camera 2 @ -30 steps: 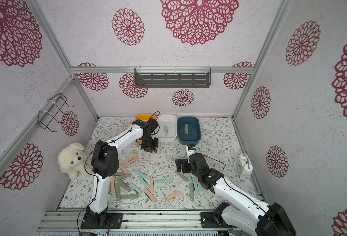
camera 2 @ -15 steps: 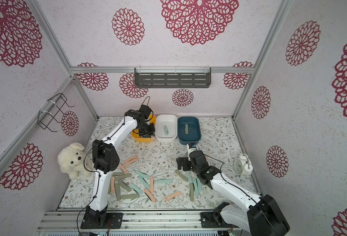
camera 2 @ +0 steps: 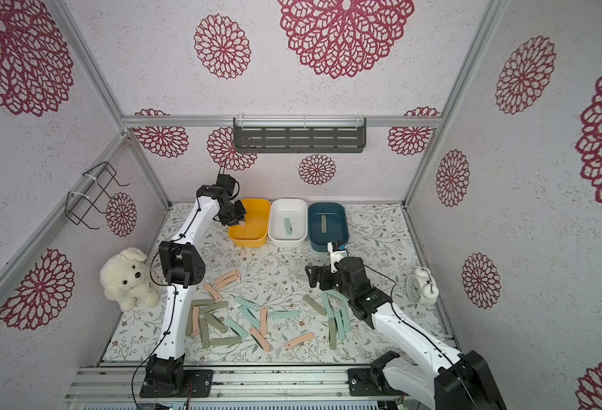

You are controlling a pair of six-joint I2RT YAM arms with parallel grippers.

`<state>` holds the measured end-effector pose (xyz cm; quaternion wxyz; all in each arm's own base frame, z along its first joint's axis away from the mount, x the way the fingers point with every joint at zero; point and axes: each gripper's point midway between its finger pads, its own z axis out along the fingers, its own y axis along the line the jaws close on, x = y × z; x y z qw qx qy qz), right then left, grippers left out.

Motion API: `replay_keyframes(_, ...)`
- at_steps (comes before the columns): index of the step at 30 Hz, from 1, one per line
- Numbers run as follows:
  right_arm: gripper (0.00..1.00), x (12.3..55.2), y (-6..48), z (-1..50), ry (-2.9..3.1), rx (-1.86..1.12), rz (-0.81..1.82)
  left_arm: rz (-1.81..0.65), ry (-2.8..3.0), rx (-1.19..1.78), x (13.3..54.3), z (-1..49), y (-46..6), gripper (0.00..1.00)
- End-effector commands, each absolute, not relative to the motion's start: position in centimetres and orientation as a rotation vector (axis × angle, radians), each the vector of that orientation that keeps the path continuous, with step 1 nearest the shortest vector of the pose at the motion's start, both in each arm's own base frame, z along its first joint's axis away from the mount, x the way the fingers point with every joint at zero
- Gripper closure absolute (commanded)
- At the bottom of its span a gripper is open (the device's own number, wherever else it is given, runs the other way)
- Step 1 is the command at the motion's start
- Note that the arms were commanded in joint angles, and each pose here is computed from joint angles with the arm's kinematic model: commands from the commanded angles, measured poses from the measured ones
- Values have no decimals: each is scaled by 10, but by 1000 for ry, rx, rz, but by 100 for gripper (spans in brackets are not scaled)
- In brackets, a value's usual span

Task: Place the fruit knives into the storage box by color
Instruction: Place the fruit knife in the storage box, then pick up the fruit knife from the center of the board.

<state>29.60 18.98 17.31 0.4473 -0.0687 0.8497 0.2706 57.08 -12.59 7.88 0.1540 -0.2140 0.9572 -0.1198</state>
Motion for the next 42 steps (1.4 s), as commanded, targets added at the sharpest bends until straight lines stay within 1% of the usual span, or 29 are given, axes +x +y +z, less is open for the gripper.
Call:
replay_keyframes(1,1,294,191,185,2042,-195,711,-334,2750,-587,577,64,-122,93)
replay_keyframes(3,1,292,190,183,2044,-196,716,-320,2744,-576,580,61,-120,88)
replay_keyframes(4,1,292,189,183,2045,-198,714,-320,2739,-567,581,62,-119,83)
replay_keyframes(5,1,291,188,183,2045,-200,711,-317,2735,-567,582,63,-119,76)
replay_keyframes(7,1,291,187,183,2044,-199,705,-334,2724,-562,582,70,-120,59)
replay_keyframes(9,1,290,185,184,2044,-194,704,-339,2715,-558,580,81,-122,36)
replay_keyframes(11,1,289,183,184,2048,-184,702,-336,2709,-551,575,97,-123,16)
replay_keyframes(13,1,287,179,179,2068,-170,694,-329,2708,-539,566,113,-123,4)
replay_keyframes(14,1,286,178,177,2074,-165,691,-322,2712,-541,561,117,-121,2)
replay_keyframes(19,1,282,171,163,2134,-178,649,-360,2751,-574,536,129,-123,3)
replay_keyframes(23,0,281,168,163,2181,-205,606,-400,2767,-595,528,132,-129,3)
replay_keyframes(25,1,281,165,157,2220,-211,570,-403,2773,-569,525,135,-136,3)
replay_keyframes(31,1,280,156,144,2287,-209,487,-502,2804,-611,510,135,-145,3)
replay_keyframes(37,1,278,156,135,2340,-208,480,-508,2826,-642,495,138,-136,3)
replay_keyframes(42,1,277,160,114,2404,-217,485,-494,2851,-676,478,135,-119,3)
